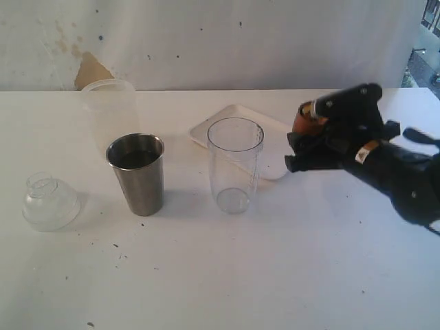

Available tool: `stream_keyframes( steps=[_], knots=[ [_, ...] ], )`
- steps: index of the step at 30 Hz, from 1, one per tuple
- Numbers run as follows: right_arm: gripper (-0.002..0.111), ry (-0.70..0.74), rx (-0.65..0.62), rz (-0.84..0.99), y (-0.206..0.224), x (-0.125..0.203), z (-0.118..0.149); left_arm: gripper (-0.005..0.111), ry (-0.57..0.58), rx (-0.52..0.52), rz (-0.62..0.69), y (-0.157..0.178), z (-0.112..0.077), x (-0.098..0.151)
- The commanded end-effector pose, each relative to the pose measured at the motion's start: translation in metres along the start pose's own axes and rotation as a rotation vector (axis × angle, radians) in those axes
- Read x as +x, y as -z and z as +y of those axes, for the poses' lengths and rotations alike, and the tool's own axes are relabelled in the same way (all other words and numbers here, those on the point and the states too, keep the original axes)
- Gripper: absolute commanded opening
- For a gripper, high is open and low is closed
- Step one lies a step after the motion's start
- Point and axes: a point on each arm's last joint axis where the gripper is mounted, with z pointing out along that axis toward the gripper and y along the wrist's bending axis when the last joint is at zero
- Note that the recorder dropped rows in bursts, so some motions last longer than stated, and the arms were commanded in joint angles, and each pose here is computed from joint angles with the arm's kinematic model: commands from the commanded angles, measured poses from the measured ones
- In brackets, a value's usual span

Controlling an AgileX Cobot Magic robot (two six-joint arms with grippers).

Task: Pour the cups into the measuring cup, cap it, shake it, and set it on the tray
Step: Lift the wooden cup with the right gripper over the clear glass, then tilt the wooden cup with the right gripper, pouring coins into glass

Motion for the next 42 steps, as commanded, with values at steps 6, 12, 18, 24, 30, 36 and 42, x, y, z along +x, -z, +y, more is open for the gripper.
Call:
stream_keyframes(
  steps=[6,12,18,24,30,36,42],
  knots=[
    [0.000,0.361,-0.067,0.023,0.007,-0.085,-0.009,0.001,0.011,0.005,-0.004,0.000,0.000,0.001],
    [0.000,0.526,-0.095,-0.011,0.003,-0.101,0.000,0.001,0.011,0.005,-0.004,0.000,0.000,0.001],
    [0.000,0.735,-0.139,-0.032,-0.009,-0.103,0.018,0.001,0.011,0.005,-0.004,0.000,0.000,0.001],
    [0.000,0.834,-0.156,-0.046,-0.013,-0.100,0.024,0.001,0.011,0.005,-0.004,0.000,0.000,0.001],
    [0.000,0.995,-0.145,-0.087,-0.013,-0.103,0.025,0.001,0.011,0.005,-0.004,0.000,0.000,0.001],
    [0.000,1.138,-0.139,-0.097,-0.014,-0.105,0.025,0.001,0.011,0.005,-0.004,0.000,0.000,0.001],
    [0.000,1.245,-0.130,-0.117,-0.014,-0.106,0.025,0.001,0.011,0.005,-0.004,0.000,0.000,0.001]
  ],
)
